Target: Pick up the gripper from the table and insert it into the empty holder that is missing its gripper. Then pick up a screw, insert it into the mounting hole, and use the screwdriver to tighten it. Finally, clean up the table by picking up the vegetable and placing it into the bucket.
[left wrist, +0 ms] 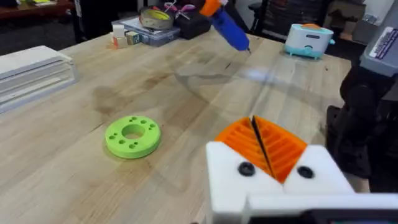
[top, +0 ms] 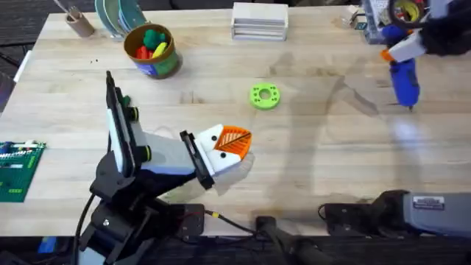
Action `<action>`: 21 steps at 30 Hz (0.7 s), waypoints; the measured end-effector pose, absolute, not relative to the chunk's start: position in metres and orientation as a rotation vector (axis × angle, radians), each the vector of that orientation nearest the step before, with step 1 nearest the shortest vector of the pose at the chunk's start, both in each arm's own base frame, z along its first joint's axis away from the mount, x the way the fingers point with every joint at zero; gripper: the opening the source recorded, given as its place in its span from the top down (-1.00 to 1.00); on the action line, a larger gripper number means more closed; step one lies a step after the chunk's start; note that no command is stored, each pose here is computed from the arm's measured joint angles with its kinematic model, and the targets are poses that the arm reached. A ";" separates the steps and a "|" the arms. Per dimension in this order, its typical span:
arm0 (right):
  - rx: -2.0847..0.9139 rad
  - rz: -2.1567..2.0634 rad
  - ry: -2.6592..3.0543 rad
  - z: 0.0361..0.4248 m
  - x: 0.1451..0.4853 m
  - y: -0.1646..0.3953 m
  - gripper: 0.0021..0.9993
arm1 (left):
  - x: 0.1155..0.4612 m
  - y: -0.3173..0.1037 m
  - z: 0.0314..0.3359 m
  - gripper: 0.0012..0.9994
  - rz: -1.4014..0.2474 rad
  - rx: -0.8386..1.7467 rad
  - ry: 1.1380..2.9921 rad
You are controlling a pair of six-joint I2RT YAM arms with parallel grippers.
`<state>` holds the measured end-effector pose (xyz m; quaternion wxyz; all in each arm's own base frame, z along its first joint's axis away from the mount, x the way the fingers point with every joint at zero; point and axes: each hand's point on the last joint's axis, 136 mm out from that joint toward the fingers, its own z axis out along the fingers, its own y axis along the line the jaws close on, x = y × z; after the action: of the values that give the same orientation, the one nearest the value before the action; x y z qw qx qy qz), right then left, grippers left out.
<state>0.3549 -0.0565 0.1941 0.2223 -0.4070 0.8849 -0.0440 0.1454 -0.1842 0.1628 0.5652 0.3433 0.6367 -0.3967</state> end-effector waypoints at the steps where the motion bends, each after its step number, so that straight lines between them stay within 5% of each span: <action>1: -1.116 -0.140 2.422 0.204 0.352 -0.055 0.47 | 0.145 -0.184 0.163 0.97 -0.933 0.807 1.498; 14: -1.026 -0.282 2.145 0.306 0.301 -0.029 0.51 | 0.145 -0.184 0.163 0.97 -0.933 0.807 1.498; 21: -1.031 -0.266 2.134 0.320 0.248 -0.012 0.54 | 0.145 -0.184 0.163 0.97 -0.933 0.807 1.498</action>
<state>0.2481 -0.0125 0.3196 0.3693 -0.4015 0.8317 -0.1036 0.1454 -0.1842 0.1628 0.5652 0.3433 0.6367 -0.3967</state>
